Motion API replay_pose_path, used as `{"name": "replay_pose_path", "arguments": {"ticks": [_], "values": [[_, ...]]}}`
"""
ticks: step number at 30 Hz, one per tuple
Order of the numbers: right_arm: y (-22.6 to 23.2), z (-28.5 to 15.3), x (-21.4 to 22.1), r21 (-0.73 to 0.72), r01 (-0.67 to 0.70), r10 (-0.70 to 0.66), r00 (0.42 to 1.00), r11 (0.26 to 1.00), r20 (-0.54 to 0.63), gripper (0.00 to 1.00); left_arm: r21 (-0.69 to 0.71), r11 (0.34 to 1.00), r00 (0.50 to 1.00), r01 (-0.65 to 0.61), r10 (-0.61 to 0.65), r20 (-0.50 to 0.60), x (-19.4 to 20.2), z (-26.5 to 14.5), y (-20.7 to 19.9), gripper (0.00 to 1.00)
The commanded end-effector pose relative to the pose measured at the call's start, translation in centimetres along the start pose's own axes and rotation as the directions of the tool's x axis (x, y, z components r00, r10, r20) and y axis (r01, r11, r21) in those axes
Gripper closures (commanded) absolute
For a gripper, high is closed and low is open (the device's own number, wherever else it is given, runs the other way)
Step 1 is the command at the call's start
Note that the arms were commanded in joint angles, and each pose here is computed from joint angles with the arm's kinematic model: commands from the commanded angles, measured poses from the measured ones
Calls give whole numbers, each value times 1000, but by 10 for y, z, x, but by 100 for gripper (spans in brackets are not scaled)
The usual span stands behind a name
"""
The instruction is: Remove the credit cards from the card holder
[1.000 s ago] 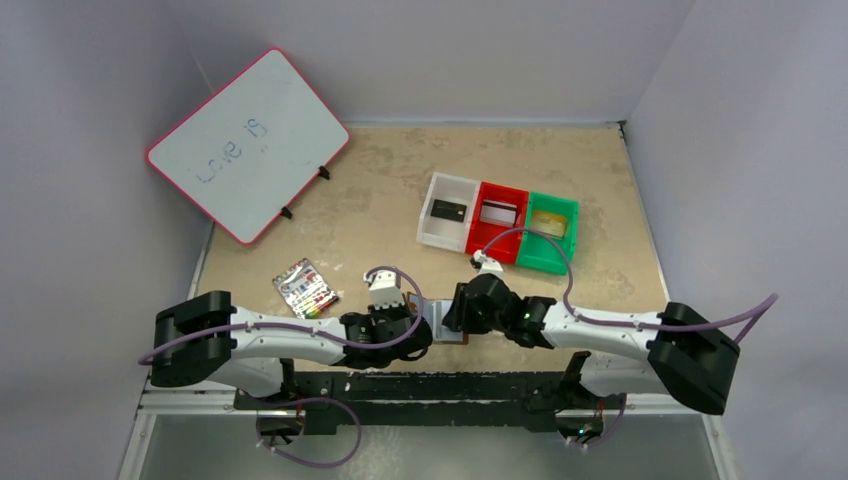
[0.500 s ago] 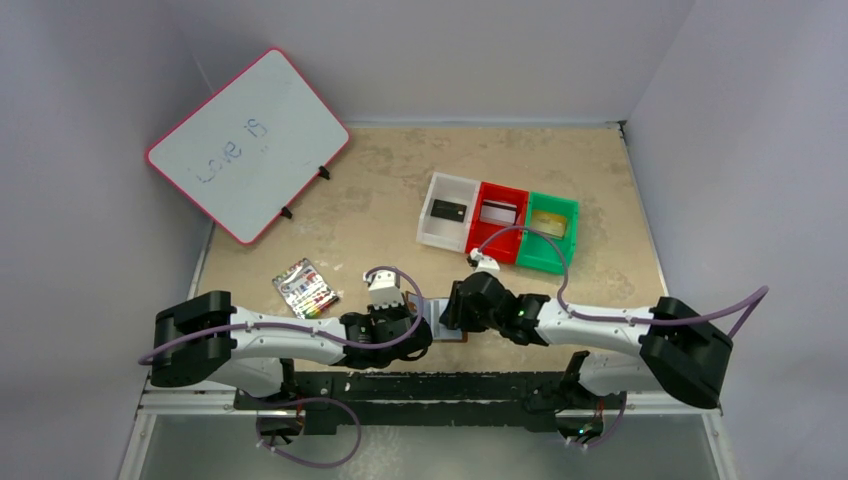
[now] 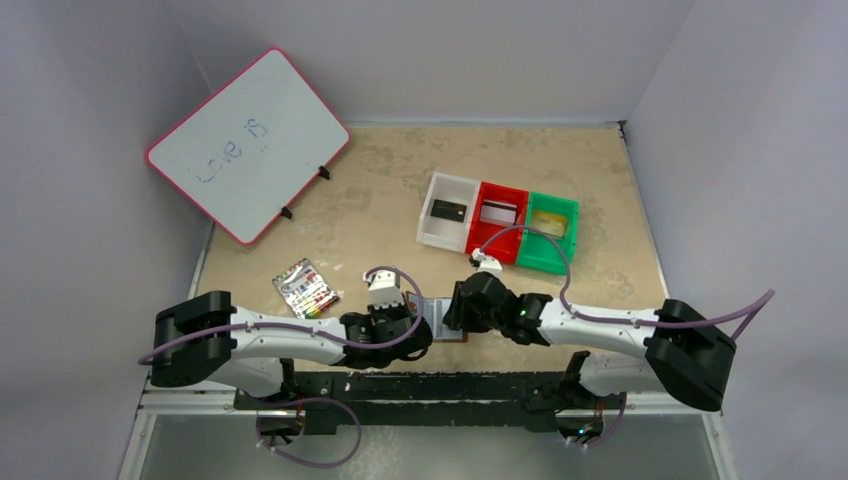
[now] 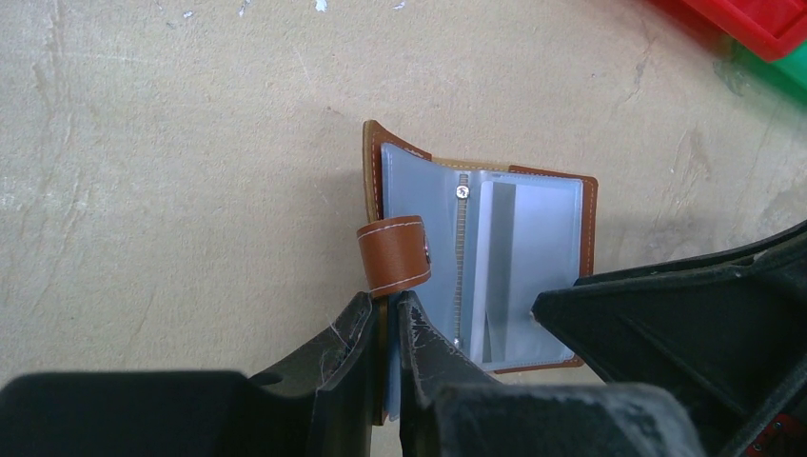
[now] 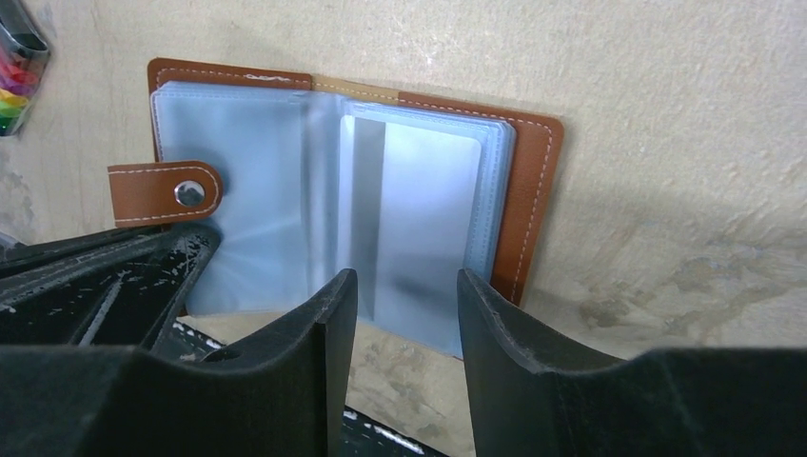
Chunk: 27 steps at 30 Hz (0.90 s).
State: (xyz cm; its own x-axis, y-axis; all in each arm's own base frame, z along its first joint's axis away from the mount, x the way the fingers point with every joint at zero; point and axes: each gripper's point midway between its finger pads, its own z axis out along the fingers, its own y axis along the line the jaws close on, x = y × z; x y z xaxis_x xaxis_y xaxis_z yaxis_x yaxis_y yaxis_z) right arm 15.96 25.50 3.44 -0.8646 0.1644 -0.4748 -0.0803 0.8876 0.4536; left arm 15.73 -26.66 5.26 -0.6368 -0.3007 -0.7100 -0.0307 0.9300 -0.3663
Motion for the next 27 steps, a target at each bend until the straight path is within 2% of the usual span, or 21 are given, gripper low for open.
{"name": "replay_pose_path", "arguments": {"ticks": [1,8,15,19,23,27], "values": [[-11,-5,4,35,-3,3,1000,999,-7,54,20,1000,1000,-1,1,-23,4,-4,-6,90],[-9,2,5,20,4,-4,1000,1000,-1,56,23,1000,1000,-1,1,-24,4,-4,-7,90],[1,0,-4,4,45,-45,999,999,16,74,22,1000,1000,-4,4,-23,3,-4,-6,90],[6,-2,-8,-8,64,-64,998,998,19,78,21,1000,1000,-6,7,-24,4,-4,-6,90],[21,-8,-13,-77,66,-63,997,995,34,84,20,1000,1000,-6,7,-27,5,-3,-6,90],[30,-15,-20,-115,47,-41,997,992,58,93,18,1000,1000,-7,7,-24,5,-3,-6,90]]}}
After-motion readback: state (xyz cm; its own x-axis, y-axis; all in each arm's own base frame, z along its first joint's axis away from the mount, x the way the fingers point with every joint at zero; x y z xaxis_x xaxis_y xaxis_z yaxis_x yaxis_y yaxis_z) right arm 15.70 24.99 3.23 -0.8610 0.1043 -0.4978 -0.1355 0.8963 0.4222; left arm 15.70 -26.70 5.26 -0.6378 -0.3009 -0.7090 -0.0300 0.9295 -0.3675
